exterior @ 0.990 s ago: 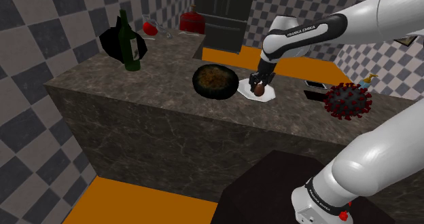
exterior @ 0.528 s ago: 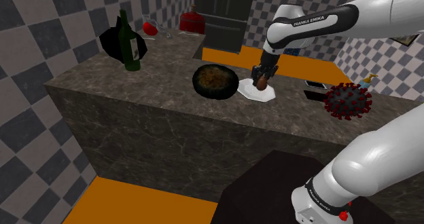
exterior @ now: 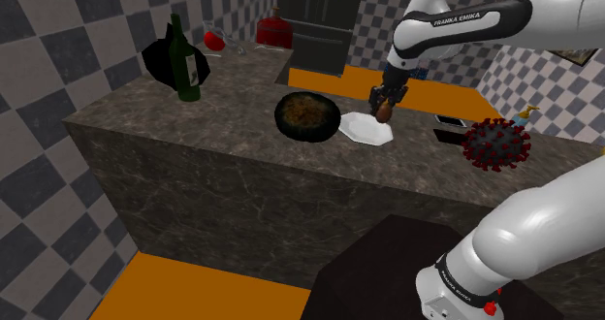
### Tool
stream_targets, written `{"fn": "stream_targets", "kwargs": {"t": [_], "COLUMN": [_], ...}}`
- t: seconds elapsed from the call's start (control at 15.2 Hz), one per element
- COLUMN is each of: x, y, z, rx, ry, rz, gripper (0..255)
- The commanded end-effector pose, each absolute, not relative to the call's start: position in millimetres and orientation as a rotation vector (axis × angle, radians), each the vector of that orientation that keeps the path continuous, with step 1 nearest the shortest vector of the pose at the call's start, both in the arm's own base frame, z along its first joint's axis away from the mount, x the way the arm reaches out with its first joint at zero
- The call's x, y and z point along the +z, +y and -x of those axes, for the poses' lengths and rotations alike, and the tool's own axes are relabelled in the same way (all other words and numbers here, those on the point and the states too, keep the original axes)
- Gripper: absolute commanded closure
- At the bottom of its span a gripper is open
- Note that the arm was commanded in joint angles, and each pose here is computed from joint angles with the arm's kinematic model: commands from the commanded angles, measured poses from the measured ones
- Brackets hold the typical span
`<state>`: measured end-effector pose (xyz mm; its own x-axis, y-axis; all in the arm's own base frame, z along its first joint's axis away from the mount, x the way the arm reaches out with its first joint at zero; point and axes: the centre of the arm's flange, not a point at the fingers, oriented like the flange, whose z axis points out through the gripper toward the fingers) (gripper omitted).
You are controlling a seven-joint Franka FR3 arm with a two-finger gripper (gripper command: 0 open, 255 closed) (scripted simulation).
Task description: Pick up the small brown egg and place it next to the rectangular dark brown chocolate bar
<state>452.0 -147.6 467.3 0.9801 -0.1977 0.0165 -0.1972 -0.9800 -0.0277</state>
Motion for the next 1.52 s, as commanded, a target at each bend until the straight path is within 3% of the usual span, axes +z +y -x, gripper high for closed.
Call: {"fn": "stream_targets", "kwargs": {"t": [0.0, 1.45], "x": [467, 468], "y": [-166, -390], "z": [-434, -249], "rx": [-0.030, -0.030], "ry": [0.308, 0.308], "rz": [3.100, 3.100], "gripper": [255, 255]}}
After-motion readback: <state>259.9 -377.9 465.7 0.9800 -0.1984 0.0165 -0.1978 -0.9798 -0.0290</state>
